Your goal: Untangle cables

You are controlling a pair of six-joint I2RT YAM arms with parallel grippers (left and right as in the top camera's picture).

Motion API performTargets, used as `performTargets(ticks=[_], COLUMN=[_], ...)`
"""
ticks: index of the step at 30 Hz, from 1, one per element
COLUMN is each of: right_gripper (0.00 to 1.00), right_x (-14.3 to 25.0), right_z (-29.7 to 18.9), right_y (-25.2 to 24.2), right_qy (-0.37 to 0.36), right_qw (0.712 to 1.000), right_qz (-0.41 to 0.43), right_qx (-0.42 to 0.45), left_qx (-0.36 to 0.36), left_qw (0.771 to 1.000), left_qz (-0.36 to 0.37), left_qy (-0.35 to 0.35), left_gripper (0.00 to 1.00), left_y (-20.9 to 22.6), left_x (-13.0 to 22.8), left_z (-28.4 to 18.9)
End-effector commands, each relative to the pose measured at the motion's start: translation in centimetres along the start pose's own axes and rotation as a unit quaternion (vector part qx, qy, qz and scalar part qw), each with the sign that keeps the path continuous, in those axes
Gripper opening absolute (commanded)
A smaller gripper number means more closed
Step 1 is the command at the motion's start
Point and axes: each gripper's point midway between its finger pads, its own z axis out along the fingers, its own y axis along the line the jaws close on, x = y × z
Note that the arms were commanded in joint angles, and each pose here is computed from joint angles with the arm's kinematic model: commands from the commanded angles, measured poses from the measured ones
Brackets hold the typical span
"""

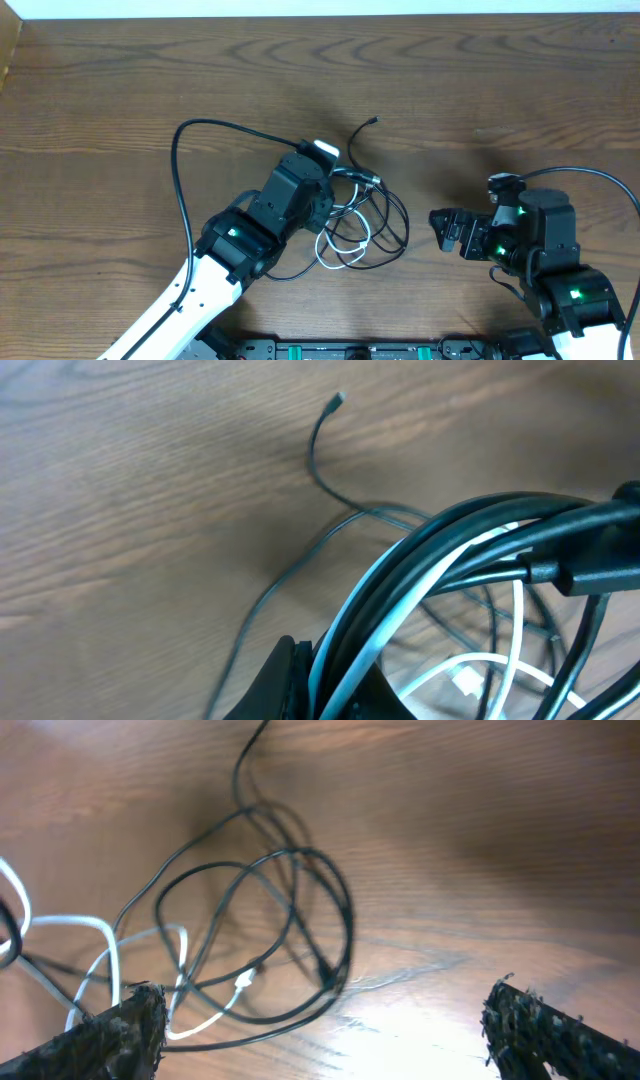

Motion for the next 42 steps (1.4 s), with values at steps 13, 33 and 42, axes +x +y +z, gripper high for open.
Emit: performTargets(ticks=[13,33,42], right_gripper=[0.95,0.93,0.93], right_x=[1.3,1.1,0.7], right_z=[0.8,0.3,0.0], right_y=[5.1,7.3,8.0], right_qy=[0.051,0.044,0.03], right_qw=[0.98,0.96,0.952], right_qz=[-0.106,-0.152,-0.175], right_qx=[-0.162,-0.232,-0.248], left_qx=[0.03,0.092,0.096], left_qw=[0.955,0.932,0.957], left_qz=[-0.292,-0.35,-0.272], left_qy=[-0.038,-0.033,-0.033], left_gripper=[0.07,0.08,0.08], left_y=[-0.6,-2.6,-2.9], left_x=[-2.3,-3.2,-3.0], left_z=[-0.4,-0.7,-0.6])
